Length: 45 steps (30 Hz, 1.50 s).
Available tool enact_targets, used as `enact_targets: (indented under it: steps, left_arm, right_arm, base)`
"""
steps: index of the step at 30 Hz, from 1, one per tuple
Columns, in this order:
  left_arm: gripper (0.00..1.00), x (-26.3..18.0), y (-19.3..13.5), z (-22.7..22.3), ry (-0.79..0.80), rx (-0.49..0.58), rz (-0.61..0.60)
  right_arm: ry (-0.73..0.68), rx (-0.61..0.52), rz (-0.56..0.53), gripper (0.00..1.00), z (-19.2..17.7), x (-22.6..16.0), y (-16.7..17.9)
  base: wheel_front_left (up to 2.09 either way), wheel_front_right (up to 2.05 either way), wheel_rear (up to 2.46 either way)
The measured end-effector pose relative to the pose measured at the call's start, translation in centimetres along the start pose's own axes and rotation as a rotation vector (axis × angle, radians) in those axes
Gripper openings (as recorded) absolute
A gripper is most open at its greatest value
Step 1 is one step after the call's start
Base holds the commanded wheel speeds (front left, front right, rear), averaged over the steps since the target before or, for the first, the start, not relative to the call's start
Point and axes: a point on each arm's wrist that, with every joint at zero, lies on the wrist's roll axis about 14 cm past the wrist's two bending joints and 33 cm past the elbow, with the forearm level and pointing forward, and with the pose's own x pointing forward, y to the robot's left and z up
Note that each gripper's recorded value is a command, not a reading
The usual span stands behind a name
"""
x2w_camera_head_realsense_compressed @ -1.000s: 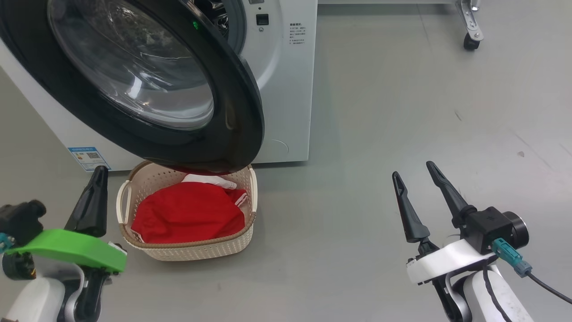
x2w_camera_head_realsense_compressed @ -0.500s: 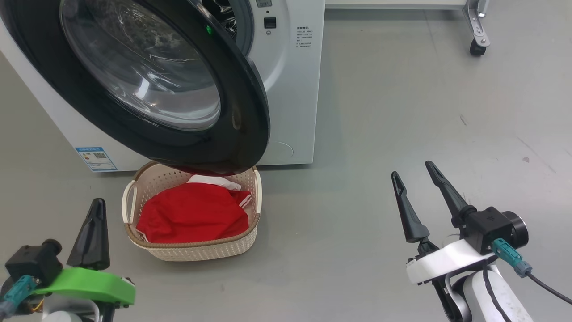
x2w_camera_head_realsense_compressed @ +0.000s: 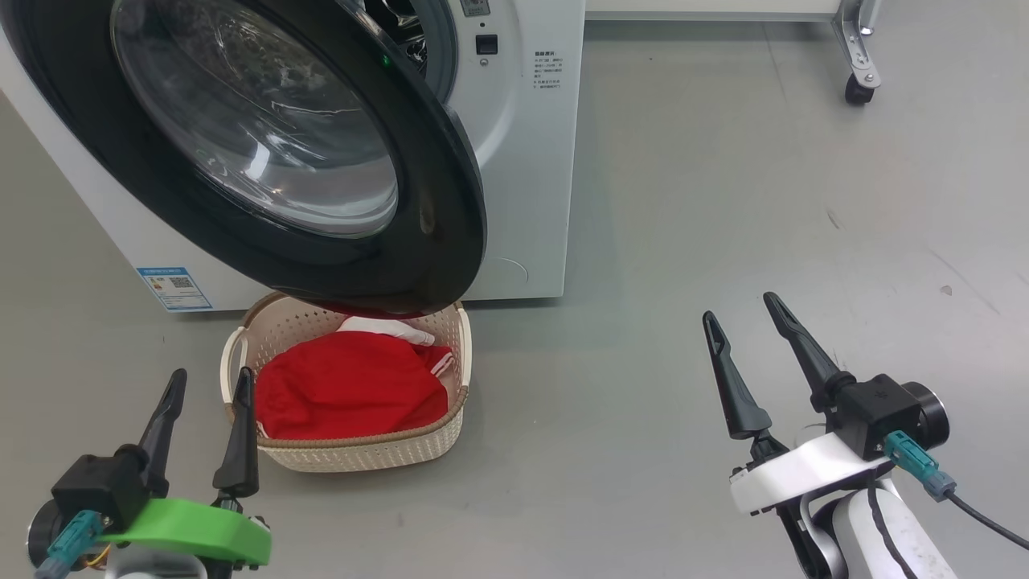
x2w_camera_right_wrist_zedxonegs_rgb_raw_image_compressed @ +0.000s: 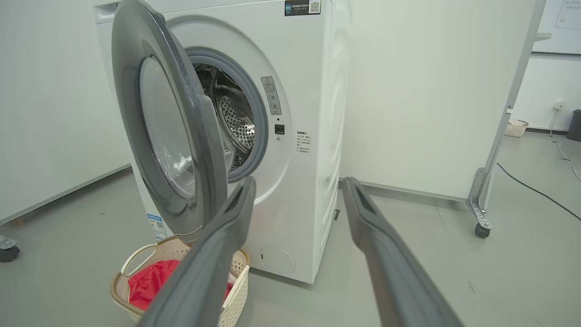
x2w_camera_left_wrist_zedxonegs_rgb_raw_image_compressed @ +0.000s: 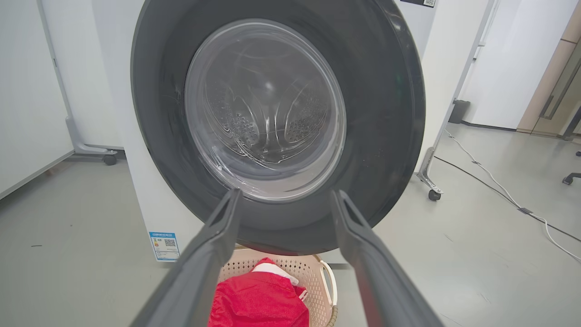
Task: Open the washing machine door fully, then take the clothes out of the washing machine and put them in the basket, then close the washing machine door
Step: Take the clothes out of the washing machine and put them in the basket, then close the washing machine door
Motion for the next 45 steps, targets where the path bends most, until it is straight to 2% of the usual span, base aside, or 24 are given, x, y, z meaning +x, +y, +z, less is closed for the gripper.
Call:
enact_targets:
  steps: [45]
  left_arm:
    - [1.00, -0.72, -0.64, 0.58, -0.051, 0.018, 0.010]
  right_arm:
    - [0.005, 0.005, -0.007, 1.00, -0.14, -0.40, -0.03]
  base:
    - [0.00, 0.00, 0.00]
